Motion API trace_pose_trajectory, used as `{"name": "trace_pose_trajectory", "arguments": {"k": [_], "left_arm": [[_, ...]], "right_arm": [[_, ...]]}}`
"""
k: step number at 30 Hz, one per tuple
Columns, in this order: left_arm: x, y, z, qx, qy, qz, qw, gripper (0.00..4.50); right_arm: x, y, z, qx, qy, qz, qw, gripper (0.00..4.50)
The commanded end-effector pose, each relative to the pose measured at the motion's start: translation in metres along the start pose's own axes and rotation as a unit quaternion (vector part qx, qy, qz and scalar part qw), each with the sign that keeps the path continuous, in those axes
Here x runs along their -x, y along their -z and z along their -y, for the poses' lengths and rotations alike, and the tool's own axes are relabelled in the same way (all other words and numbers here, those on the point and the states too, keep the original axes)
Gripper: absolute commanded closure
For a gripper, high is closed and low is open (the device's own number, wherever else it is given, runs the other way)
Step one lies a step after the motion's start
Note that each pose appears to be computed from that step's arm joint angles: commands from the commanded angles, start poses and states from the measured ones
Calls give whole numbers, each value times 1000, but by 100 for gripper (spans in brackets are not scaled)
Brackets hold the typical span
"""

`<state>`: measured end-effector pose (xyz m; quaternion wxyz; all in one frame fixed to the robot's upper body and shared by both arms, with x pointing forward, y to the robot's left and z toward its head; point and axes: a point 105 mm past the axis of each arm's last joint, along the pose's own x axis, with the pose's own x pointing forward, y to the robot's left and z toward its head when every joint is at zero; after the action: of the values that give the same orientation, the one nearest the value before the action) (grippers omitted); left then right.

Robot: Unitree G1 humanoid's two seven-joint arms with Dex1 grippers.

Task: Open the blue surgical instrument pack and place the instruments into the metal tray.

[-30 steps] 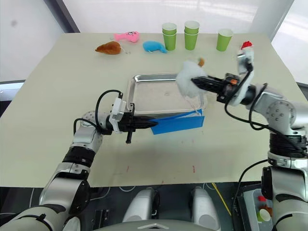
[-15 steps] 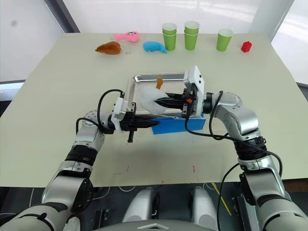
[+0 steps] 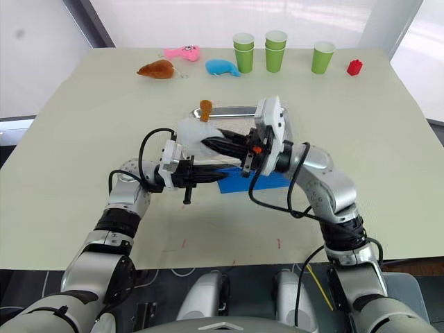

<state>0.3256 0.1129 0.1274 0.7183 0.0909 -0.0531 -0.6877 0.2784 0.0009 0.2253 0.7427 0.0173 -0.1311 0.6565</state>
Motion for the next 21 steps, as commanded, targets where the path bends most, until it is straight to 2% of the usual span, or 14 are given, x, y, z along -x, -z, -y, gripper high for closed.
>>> {"name": "trace_pose_trajectory", "arguments": {"k": [1, 6, 10, 13, 17, 19, 21], "left_arm": [[-4, 12, 9, 16, 26, -20, 999, 450], [-2, 15, 12, 20, 28, -23, 999, 450], [-1, 17, 13, 23, 31, -24, 999, 450], [-2, 18, 14, 24, 35, -27, 999, 450], [-3, 18, 14, 23, 36, -27, 999, 450], [-2, 18, 14, 22, 36, -28, 999, 450], [-2, 18, 13, 22, 36, -28, 999, 450]], "right_arm": [[7, 15, -19, 126, -67, -64, 988, 445], [25, 48, -29, 158, -119, -133, 971, 445], [29, 62, -31, 171, -133, -158, 963, 445], [29, 71, -33, 164, -137, -177, 961, 340], [33, 74, -34, 160, -140, -187, 959, 165], [36, 69, -33, 161, -140, -181, 960, 78], [35, 57, -30, 173, -132, -154, 964, 16]]}}
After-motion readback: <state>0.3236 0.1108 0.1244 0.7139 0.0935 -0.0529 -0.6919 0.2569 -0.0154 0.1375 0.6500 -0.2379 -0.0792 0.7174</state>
